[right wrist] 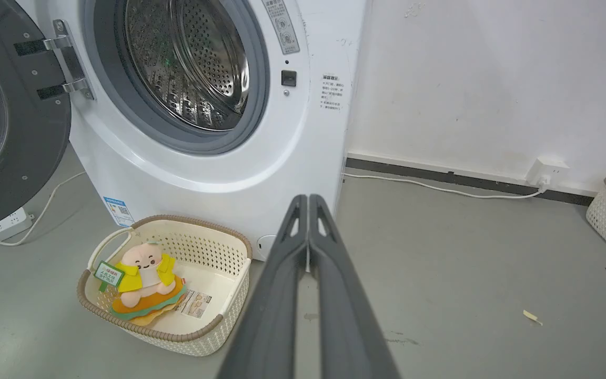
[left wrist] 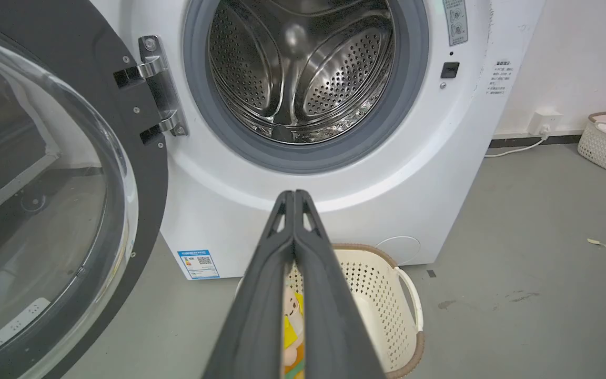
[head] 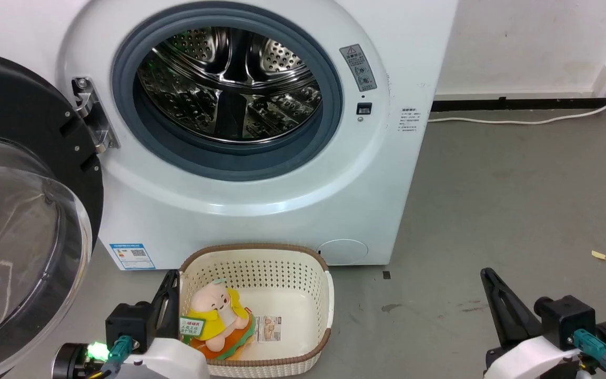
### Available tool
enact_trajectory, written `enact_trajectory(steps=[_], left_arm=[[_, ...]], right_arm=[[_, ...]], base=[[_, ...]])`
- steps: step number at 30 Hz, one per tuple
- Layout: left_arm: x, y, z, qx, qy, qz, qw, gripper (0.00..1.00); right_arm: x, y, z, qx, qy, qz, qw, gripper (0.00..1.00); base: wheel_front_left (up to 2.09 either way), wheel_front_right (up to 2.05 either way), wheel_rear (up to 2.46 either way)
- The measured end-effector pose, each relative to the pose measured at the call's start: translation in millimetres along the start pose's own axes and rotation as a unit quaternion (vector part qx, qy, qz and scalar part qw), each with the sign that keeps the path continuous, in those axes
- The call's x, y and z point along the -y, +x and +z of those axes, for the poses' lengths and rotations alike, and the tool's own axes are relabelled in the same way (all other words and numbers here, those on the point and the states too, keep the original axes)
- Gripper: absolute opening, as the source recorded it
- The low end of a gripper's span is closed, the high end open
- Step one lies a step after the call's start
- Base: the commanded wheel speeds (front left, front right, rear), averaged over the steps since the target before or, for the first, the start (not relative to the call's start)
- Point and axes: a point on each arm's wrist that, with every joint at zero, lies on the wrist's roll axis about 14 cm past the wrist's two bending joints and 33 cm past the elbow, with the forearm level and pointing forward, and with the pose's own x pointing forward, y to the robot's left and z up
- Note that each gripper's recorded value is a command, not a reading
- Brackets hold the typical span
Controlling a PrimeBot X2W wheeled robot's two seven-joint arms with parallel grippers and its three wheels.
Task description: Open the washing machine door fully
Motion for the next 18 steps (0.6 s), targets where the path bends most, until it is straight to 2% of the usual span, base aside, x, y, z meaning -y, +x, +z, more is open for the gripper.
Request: enact_trajectory(steps=[18], left_arm=[[-1.3,4.0,0.3,-0.008,0.002,0.004,1.0,0.0]], right_arm=[[1.2,2.7,1.1,-0.007,-0.005,-0.001,1.0,0.0]], base=[[0.0,0.0,0.0]])
